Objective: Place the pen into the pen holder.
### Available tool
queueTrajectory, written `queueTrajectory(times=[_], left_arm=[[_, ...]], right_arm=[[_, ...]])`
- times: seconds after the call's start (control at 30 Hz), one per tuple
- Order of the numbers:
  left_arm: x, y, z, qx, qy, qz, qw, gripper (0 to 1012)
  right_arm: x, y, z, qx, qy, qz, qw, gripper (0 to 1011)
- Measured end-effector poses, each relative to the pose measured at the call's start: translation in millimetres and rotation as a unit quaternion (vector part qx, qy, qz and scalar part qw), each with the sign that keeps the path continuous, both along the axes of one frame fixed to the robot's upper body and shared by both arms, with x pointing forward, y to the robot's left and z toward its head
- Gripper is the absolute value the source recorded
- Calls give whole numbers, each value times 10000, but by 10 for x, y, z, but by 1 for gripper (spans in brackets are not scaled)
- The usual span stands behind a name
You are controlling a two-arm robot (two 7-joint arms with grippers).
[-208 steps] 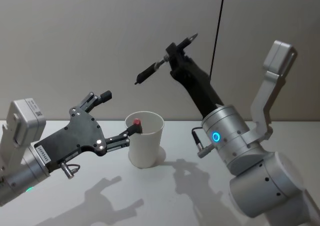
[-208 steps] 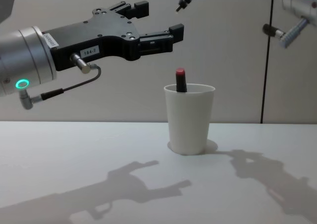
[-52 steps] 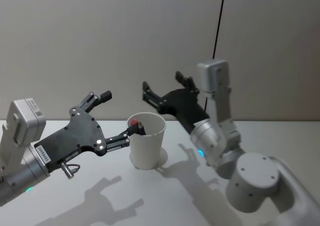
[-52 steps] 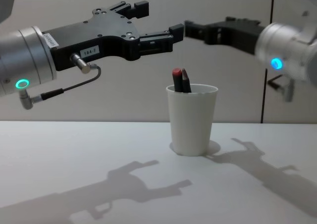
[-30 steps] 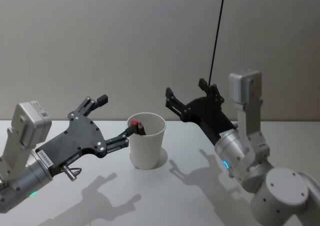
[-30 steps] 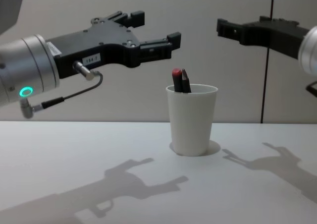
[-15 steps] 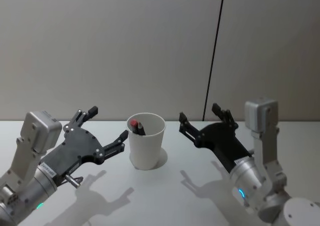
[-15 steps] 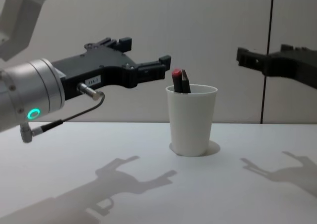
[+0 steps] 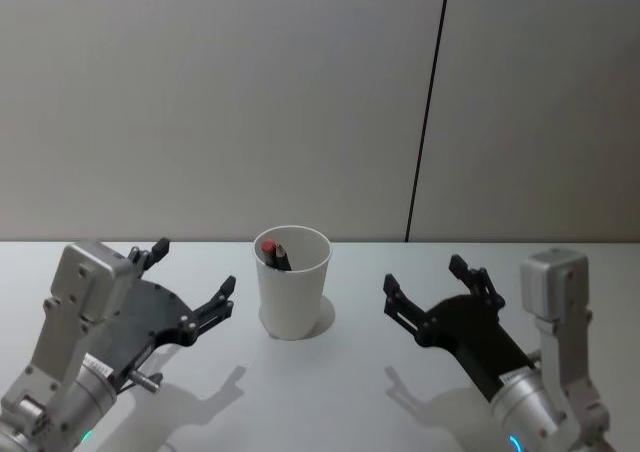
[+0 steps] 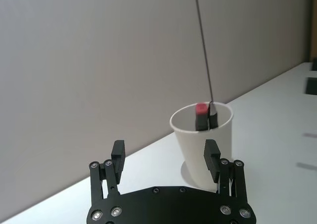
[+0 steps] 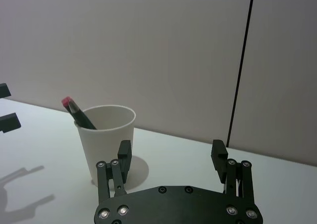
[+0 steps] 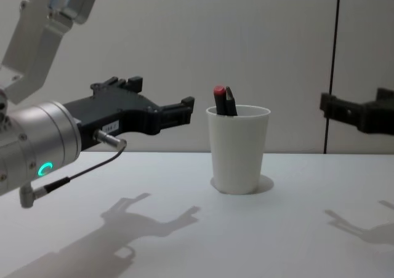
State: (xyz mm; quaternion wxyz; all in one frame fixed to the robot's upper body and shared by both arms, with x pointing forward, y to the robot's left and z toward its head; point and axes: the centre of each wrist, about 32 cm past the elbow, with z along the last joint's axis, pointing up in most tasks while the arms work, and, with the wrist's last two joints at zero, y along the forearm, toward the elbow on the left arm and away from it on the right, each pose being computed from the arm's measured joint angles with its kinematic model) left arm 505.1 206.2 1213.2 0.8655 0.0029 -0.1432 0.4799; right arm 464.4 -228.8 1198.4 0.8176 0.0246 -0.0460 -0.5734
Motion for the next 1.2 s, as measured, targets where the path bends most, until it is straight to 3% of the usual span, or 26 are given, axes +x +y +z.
queueTrajectory(times=[0.2,0.43,1.2], left_arm=[[-78,-48,-54,35,140,353,9993,1002],[-126,-76,-85,65,218,579,9981,1002],[-131,-78,-87,73,227,615,9978,1002]], right_arm=[[-150,-60,-70,-20,113,-29,9999,1001],[-204,-83,-93,-32,154,-42,9999,1001],[-211,-83,-96,-35,161,-37,9999,1001]])
